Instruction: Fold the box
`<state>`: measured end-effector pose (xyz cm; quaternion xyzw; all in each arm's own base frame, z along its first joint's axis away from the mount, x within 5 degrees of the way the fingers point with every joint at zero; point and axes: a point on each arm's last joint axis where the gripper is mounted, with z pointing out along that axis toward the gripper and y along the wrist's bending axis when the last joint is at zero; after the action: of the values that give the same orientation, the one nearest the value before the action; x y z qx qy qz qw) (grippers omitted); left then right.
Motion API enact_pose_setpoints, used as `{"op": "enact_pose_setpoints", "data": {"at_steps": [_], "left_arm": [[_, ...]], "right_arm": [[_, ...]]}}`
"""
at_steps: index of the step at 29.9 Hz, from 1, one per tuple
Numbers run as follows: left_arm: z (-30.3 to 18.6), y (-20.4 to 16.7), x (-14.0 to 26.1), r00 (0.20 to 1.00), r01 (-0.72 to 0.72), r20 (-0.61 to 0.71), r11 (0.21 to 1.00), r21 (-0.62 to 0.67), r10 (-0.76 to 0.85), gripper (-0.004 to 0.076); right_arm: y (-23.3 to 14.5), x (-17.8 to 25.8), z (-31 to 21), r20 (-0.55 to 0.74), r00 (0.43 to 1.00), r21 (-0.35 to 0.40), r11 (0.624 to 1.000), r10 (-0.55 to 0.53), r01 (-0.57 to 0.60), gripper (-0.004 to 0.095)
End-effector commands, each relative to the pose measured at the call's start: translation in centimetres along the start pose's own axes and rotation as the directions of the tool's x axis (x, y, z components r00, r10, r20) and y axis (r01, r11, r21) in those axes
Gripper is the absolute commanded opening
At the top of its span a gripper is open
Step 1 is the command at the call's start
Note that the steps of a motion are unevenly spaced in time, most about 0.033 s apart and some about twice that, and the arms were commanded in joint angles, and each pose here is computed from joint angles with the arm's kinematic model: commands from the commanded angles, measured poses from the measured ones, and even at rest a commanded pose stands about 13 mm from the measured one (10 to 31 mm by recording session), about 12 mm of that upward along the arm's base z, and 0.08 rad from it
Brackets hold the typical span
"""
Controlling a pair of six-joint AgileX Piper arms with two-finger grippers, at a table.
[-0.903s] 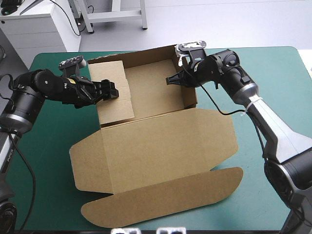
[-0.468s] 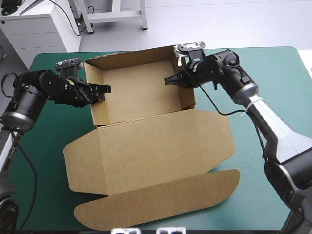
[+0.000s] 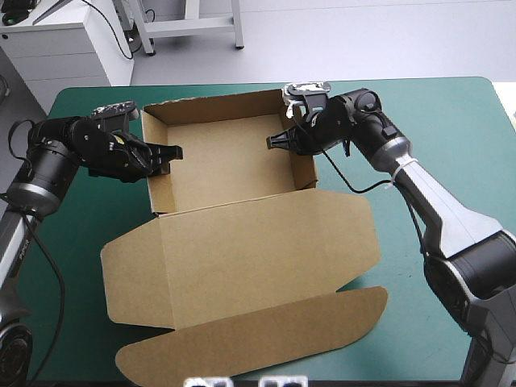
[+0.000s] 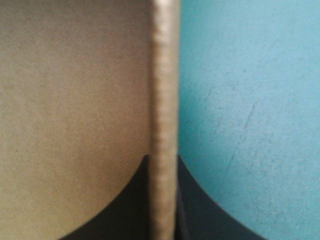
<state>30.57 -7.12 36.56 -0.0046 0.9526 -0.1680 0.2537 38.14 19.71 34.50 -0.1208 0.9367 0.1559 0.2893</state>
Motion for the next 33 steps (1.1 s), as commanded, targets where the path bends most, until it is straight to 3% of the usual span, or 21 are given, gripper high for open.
{"op": "enact_pose_setpoints", "data": {"at_steps": [1,7,12,19,24,33], "left_arm": [[-2.2,-1.6,-0.4,0.996,0.004,0.084,0.994,0.108,-0.013,-0.0008],[-2.2,-1.6,0.1,0.999,0.007,0.031,0.994,0.108,-0.010,-0.0008],[-3.2,-1.8,-0.4,0.998,-0.033,0.059,0.996,0.089,0.028,-0.0008],[-3.8,-1.7,-0.8,0.989,-0.099,0.101,0.989,-0.114,0.111,-0.0008],[-3.6,-2.9,-0.6,0.954,-0.223,0.111,0.908,-0.356,0.278,-0.0008],[-2.5,-4.1,-0.8,0.934,-0.264,0.132,0.891,-0.369,0.332,-0.0008]], "right_arm": [[1.1,-1.3,-2.6,0.112,0.994,-0.058,0.998,0.002,0.004,-0.0016],[0.4,-1.4,-2.6,0.127,0.991,0.018,0.999,-0.033,0.031,-0.0016],[0.4,-1.3,-2.6,0.122,0.992,0.023,0.999,-0.029,0.026,-0.0016],[-0.1,-0.9,-1.5,0.061,0.998,0.062,0.998,-0.024,0.020,-0.0016],[0.0,-0.3,0.0,-0.001,1.000,0.044,0.999,0.000,0.000,-0.0016],[0.4,-0.2,0.1,-0.010,1.000,0.024,1.000,0.002,-0.002,-0.0016]]}}
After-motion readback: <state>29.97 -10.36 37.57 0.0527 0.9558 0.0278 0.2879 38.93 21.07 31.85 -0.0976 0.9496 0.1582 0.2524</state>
